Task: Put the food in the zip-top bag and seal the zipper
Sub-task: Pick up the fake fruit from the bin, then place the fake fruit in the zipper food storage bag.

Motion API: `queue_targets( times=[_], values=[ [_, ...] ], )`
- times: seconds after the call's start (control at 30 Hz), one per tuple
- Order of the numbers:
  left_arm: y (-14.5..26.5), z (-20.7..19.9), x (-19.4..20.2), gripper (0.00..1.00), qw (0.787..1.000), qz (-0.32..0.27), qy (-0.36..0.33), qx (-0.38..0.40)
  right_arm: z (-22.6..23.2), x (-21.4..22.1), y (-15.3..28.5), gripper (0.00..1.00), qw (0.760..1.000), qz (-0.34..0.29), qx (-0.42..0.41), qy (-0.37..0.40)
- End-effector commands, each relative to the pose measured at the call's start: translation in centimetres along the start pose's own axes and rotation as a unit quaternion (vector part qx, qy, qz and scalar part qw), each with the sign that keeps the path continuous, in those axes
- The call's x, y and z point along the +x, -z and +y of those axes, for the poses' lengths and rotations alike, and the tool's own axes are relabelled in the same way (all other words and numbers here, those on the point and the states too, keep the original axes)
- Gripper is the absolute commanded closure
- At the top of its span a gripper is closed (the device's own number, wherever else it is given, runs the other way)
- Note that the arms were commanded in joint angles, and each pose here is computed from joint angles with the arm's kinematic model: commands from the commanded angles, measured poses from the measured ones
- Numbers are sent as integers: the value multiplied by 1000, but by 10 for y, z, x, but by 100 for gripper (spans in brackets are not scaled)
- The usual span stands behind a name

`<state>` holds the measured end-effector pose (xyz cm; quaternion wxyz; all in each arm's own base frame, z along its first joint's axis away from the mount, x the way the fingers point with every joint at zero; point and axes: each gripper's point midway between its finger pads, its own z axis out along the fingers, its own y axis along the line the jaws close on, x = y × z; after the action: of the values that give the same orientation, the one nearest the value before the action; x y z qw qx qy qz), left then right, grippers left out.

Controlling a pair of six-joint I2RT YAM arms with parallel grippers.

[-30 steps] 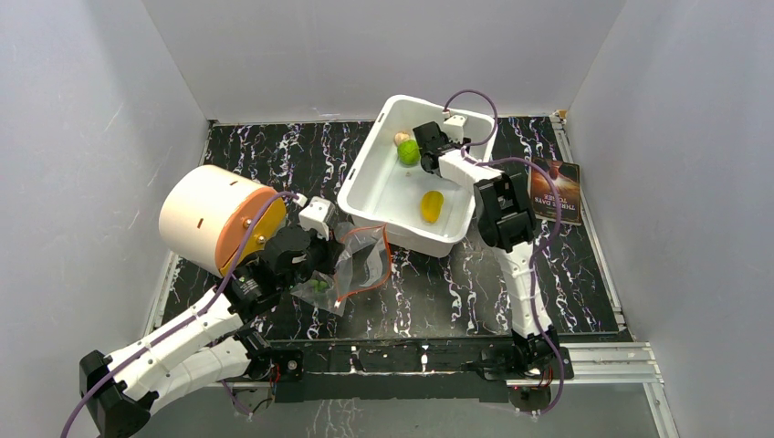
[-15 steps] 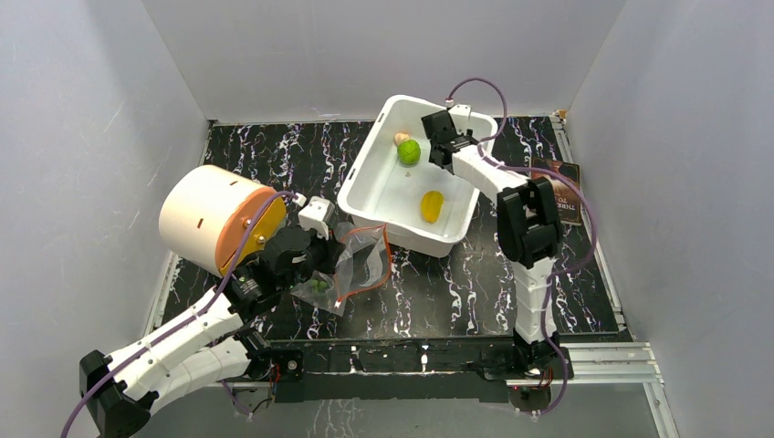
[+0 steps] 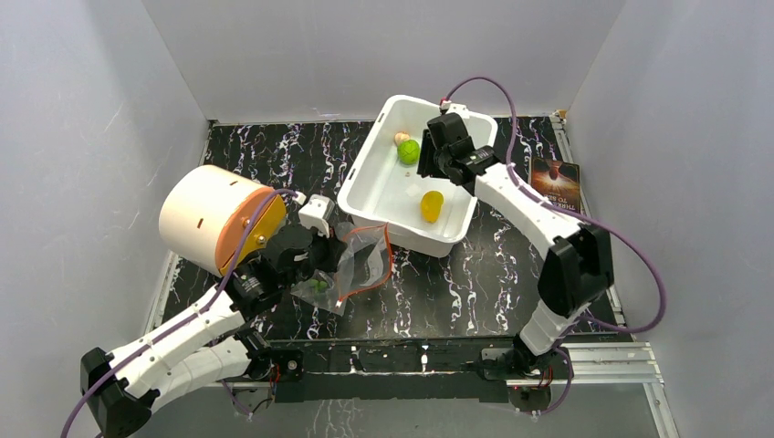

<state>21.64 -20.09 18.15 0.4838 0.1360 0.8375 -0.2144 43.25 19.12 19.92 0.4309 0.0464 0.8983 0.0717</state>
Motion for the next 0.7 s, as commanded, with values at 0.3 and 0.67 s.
queue_targets(
  times=[0.3, 0.67],
  values=[
    [0, -16, -33, 100, 999, -36, 33, 19, 97, 47, 125, 74, 970, 54, -238, -2],
    [2, -22, -41, 100, 998, -44, 46, 27, 134, 91, 169, 70, 940, 103, -323, 31]
  ],
)
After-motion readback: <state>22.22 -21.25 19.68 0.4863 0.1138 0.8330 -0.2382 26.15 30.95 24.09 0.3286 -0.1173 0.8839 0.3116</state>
